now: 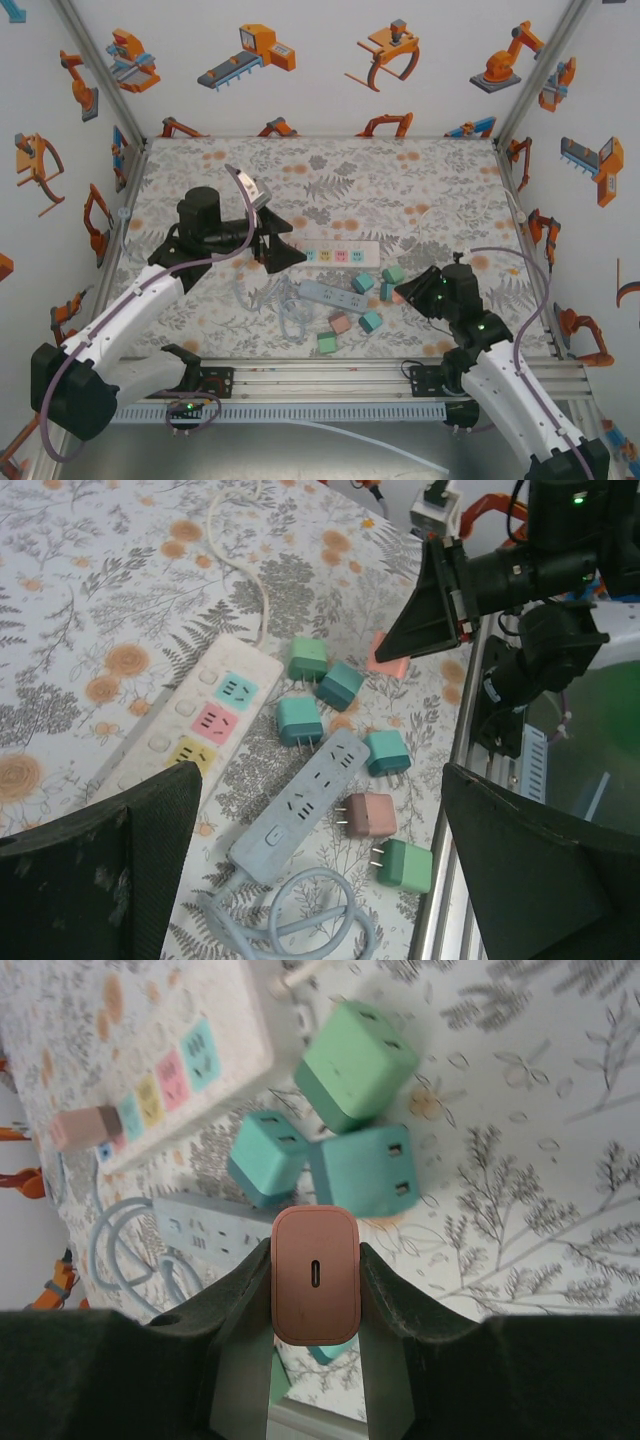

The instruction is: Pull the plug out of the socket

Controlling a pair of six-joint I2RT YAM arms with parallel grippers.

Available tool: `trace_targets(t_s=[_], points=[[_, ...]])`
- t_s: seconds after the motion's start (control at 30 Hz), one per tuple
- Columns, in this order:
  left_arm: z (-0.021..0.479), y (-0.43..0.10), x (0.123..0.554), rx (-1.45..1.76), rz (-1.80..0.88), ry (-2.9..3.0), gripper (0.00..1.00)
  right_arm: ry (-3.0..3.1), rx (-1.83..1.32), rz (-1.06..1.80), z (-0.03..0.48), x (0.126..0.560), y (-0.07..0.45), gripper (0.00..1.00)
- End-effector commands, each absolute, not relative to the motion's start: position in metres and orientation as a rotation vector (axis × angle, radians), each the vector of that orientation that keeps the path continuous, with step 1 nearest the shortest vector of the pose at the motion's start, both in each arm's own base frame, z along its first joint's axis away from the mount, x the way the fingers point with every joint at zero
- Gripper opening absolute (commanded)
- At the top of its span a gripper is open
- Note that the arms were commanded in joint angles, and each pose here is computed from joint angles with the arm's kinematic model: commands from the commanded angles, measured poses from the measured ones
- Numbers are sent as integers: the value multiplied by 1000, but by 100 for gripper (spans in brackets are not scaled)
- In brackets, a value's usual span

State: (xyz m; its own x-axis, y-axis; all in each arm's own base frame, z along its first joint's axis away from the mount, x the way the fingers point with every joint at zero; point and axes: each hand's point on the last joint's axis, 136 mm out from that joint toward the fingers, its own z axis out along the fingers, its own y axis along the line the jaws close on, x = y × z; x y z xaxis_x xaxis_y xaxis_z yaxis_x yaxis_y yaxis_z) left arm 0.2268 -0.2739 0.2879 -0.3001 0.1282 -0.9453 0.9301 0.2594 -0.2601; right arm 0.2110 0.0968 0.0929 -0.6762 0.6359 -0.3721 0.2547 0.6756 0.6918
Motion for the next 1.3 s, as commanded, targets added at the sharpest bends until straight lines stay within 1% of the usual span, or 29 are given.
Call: trace_targets(t_s=[0.0, 0.2, 0.33, 0.5, 0.67, 0.73, 0.8, 1.03, 1.27], points=[[295, -280, 197, 1171, -1191, 1474, 97, 2312, 751, 851, 80, 200, 97, 7], [278, -287, 173, 1327, -1167, 1418, 97, 2319, 789, 882, 61, 197, 99, 10], [270, -290, 171, 1354, -1124, 1444, 97, 2324, 793, 885, 53, 198, 100, 14], [268, -289, 176, 1342, -1092, 1465, 97, 2333, 795, 864, 45, 199, 99, 30], [266, -288, 181, 1325, -1066, 1490, 97, 2353, 811, 824, 41, 197, 95, 38], [265, -287, 183, 1317, -1051, 1503, 97, 2364, 824, 799, 40, 196, 92, 44], [265, -287, 184, 1312, -1043, 1511, 97, 2372, 830, 787, 40, 195, 91, 48], [263, -284, 194, 1272, -979, 1544, 97, 2379, 813, 735, 47, 194, 86, 51], [266, -274, 210, 1184, -850, 1557, 97, 2313, 731, 674, 79, 207, 79, 54]])
